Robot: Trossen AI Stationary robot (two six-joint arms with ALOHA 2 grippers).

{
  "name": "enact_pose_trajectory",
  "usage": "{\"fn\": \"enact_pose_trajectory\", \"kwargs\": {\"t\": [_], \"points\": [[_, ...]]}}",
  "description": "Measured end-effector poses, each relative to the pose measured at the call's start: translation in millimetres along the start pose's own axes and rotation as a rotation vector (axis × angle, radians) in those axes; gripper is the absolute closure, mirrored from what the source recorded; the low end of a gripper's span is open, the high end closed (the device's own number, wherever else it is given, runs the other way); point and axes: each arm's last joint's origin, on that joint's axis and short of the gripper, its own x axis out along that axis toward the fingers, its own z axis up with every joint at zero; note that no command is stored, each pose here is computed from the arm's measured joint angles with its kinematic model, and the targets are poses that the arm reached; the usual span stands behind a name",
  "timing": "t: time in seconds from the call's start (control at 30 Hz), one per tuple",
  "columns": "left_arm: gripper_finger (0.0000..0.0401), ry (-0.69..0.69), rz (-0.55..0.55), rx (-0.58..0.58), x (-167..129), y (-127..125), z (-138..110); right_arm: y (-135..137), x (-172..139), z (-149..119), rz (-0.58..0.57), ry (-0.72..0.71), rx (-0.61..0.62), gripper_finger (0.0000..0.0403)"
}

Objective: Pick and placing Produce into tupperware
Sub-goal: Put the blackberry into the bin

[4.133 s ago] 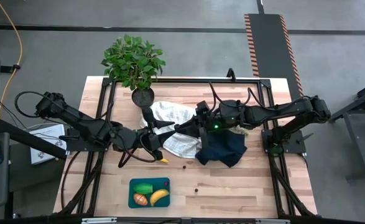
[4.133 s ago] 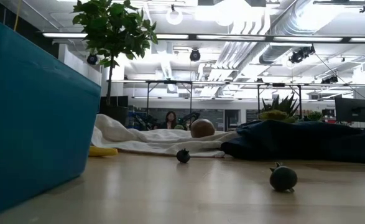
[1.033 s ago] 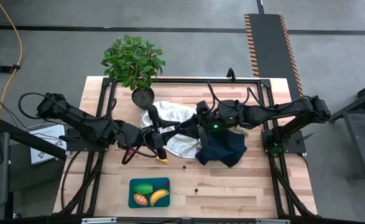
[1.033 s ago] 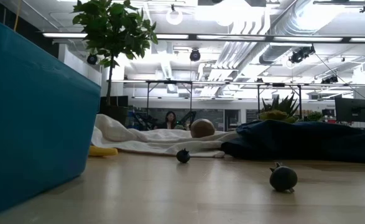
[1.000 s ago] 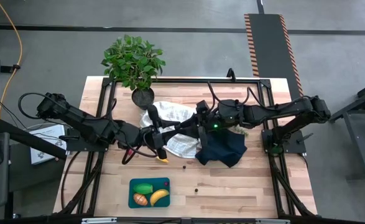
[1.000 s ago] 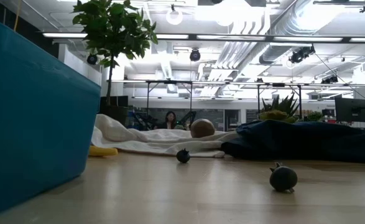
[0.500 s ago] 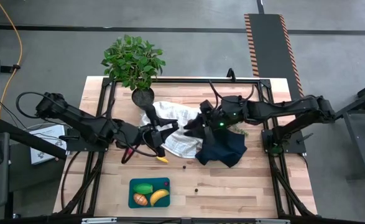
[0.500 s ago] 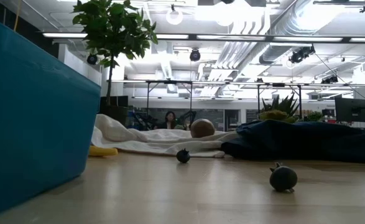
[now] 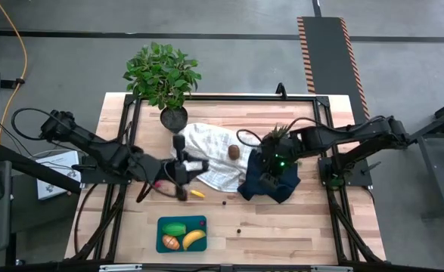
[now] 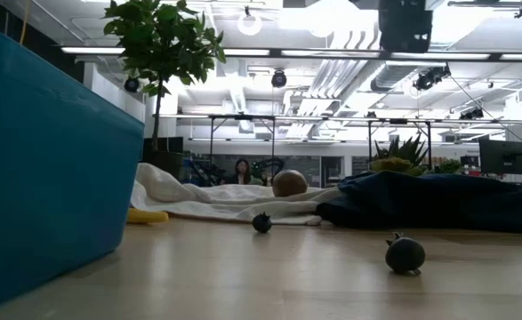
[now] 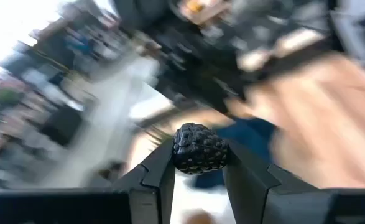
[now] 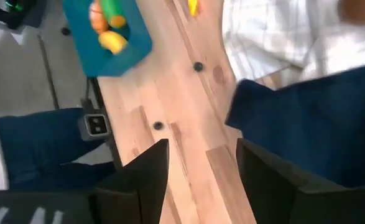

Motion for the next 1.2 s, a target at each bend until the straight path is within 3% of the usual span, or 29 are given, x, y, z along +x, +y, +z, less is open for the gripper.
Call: {"fn": "enact_pose_trajectory", "kwargs": {"t": [0.13,0.33,0.47,0.7,0.97,1.2], "points": [[0.0298,0.044,-0.206,-0.216,-21,-10,-4,2,0,-2,-0.011,-0.007,-0.017,0.0224],[0.0298,0.190,-0.548,-0.643,-38,-20,-8,0,0,-1,-0.022,-0.012,-0.070,0.0224],[0.0298,0.331,-0.686,-0.836,-36,-29,-10,-2,-1,2,-0.028,-0.024,-0.085,0.0224],[0.0298,0.572,-0.716,-0.873,-28,-56,-24,-3,-1,3,-0.052,-0.049,-0.109,0.0224],[0.0305,0.671,-0.731,-0.846,-21,-91,-29,-3,-1,4,-0.056,-0.054,-0.130,0.0224],[0.0307,0.697,-0.728,-0.827,-17,-105,-11,-3,-1,4,-0.057,-0.053,-0.150,0.0224]]}}
